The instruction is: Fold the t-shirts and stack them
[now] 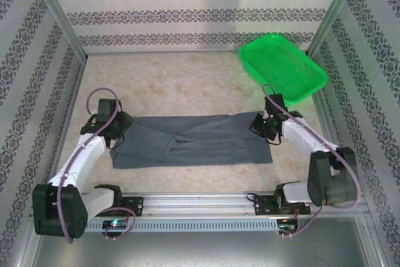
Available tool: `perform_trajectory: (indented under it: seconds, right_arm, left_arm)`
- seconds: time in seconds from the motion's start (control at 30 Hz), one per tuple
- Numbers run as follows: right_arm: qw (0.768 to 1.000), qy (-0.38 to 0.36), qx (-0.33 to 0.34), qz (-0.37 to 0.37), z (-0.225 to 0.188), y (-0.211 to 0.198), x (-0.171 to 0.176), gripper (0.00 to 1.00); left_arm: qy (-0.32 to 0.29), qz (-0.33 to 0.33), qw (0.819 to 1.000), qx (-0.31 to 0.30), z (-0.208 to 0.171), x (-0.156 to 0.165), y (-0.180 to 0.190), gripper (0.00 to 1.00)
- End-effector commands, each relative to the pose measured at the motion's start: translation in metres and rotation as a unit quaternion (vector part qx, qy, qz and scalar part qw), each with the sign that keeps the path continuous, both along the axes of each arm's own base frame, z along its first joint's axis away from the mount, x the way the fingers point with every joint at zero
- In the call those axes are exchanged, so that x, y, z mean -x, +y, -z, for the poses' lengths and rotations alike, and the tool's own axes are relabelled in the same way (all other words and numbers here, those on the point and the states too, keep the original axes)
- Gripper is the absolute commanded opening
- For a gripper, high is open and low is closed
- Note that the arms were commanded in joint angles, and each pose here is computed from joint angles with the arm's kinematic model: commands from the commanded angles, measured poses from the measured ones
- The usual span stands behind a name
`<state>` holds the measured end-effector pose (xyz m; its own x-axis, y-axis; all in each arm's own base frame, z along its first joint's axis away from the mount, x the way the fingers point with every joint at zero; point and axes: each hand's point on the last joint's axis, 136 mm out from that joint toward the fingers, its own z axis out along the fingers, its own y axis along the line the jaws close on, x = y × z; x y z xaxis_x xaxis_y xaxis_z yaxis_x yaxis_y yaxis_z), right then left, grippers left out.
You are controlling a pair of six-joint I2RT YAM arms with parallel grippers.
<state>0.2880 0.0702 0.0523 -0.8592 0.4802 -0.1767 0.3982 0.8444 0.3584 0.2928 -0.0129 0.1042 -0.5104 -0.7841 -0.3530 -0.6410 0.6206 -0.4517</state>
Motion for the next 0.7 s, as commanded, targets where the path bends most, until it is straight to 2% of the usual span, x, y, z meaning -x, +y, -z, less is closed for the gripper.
perform_trajectory:
  seconds: [0.0, 0.1, 0.37, 0.47, 0.67]
  right_arm:
    - [0.998, 0.038, 0.043, -0.014, 0.010, -0.013, 0.006, 0.03]
    - [0.997, 0.062, 0.048, -0.018, 0.022, -0.014, 0.009, 0.04]
    - [0.987, 0.136, 0.056, -0.056, 0.040, 0.001, 0.034, 0.09]
    - [0.983, 0.153, 0.062, -0.082, 0.039, 0.018, 0.052, 0.10]
    - [0.980, 0.168, 0.048, -0.098, 0.042, 0.063, 0.092, 0.11]
  left_arm:
    - [0.060, -0.018, 0.997, 0.055, 0.037, 0.021, -0.028, 0.43]
    - [0.060, -0.034, 0.994, 0.086, 0.058, 0.012, -0.040, 0.40]
    - [0.114, -0.034, 0.988, 0.101, 0.112, -0.013, -0.057, 0.38]
    - [0.107, -0.021, 0.990, 0.092, 0.113, -0.051, -0.060, 0.38]
    - [0.042, 0.038, 0.997, 0.053, 0.101, -0.175, -0.072, 0.45]
